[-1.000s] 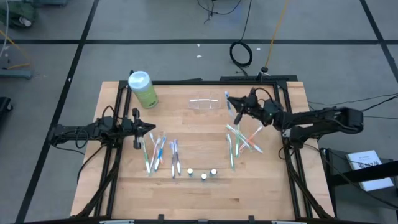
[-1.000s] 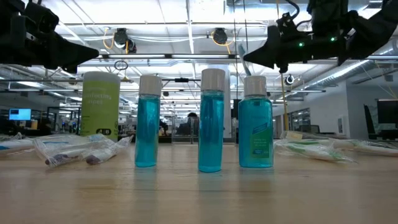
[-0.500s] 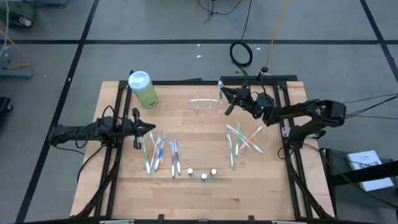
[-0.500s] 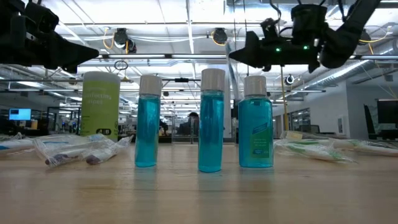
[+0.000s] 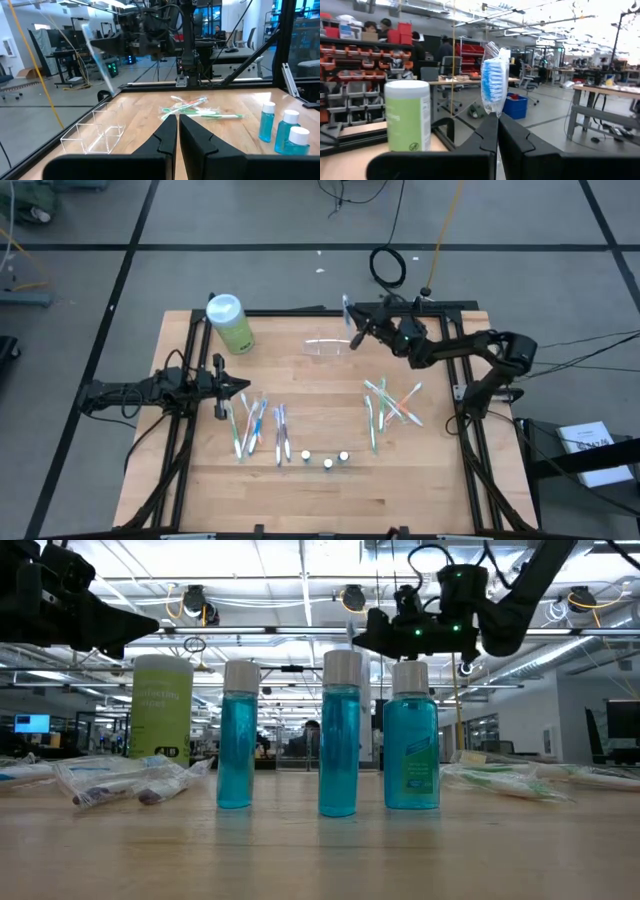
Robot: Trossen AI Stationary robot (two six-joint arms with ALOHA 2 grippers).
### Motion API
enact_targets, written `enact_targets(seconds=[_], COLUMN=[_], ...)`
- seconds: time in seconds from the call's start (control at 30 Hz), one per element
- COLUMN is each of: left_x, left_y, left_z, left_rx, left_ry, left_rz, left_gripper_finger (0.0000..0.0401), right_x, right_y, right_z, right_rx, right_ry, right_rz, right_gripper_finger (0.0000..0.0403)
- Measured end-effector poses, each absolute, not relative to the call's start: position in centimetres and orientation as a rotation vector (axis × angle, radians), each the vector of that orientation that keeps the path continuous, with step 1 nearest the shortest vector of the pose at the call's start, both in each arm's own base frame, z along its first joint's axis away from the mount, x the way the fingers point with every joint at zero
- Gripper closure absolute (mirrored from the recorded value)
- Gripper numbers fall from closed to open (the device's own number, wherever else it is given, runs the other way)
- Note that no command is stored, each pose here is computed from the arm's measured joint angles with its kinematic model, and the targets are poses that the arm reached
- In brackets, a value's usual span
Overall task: Pick & Place toothbrushing station
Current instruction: Put the blue toothbrush into the transparent organizer
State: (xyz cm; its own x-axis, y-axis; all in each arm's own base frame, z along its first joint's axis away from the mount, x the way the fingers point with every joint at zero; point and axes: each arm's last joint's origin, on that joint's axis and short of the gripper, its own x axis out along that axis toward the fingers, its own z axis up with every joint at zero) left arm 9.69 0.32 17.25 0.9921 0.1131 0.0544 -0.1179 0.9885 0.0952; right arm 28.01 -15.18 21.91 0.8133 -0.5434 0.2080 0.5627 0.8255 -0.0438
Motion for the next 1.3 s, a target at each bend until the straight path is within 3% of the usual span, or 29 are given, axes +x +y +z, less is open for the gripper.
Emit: enact_targets(seconds=[0.4,1.3], left_x=[9.7,9.7], left_y=[0.3,0.3], left_z=[17.3,17.2], left_rx=[0.096,0.097], left_ry=[-0.050,-0.045], left_rz=[0.116,0.116], left_gripper_finger=[0.0375,0.0375], right_x=[29.0,29.4], right_y=[-17.9,-17.3], right_z=[19.7,17.5], right_rx=[0.019,0.182], right_ry=[-0.162,0.021], right_rz=[-0.639,-0.627], right_gripper_finger=[0.0403,0.0403])
